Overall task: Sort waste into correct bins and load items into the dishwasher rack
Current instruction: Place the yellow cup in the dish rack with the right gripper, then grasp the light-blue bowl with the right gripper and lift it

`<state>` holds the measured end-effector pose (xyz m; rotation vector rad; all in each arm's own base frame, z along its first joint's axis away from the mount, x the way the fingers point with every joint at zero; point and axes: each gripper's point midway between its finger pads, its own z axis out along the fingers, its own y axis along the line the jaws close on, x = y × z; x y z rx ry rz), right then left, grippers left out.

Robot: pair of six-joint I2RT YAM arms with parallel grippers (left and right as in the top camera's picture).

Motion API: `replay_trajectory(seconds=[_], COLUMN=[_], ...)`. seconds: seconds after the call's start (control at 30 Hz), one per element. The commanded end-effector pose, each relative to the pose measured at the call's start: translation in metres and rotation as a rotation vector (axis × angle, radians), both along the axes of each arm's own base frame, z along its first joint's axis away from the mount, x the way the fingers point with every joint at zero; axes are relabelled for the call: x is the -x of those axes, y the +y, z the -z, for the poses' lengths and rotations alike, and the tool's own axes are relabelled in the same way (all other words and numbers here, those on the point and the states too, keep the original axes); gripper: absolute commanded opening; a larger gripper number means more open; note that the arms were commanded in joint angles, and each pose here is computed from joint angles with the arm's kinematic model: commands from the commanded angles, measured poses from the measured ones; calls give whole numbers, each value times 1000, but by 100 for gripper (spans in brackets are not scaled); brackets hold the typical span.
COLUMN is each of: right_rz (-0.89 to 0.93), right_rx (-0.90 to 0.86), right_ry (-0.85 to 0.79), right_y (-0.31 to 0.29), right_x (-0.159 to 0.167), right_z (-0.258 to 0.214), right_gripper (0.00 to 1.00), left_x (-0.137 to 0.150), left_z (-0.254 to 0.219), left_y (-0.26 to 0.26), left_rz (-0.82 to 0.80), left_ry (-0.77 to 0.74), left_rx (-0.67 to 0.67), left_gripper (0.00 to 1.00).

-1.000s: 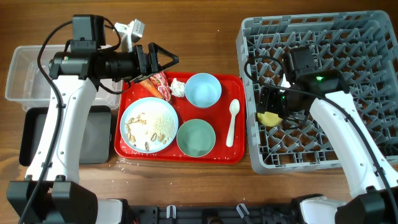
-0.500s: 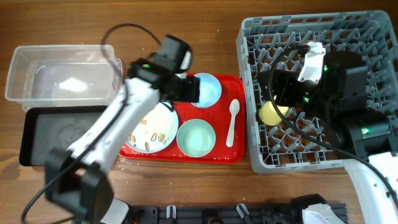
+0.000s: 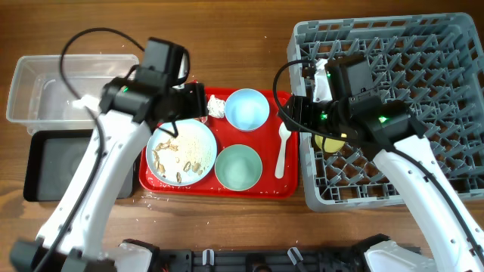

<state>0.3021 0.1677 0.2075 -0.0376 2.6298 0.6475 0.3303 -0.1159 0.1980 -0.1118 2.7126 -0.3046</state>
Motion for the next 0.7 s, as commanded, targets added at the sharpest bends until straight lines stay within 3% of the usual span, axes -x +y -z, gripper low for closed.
replay_trajectory(seconds=[0.0,0.17,0.37,0.4,0.43,0.5,0.67], right_rz=[45,-24,73,86,86,134,236], right_rx=[13,1,129,128,134,105,116], right_ry=[-33,28,70,96,110,121,183], right_y=[-6,17,43,46,49,61,56], right_x=[-5,-2,-43,-47,-52,-73,-80], right_z=[-8,10,82,97,110,142,177], right_gripper=[64,63,60,57,56,48,44], left_x=[16,13,23,28,31,36,37], left_z=[-8,-20,-79,-85,-91,-96,-94], left_y=[-11,15,69,78,84,93,93], left_rz=[79,-13,-183,-209,-224,-254,-254], left_ry=[0,-34,-213,-234,-252,-270,-258], left_rx=[21,-10,28,29,28,28,26], left_gripper=[69,66,73,81,100,100,100])
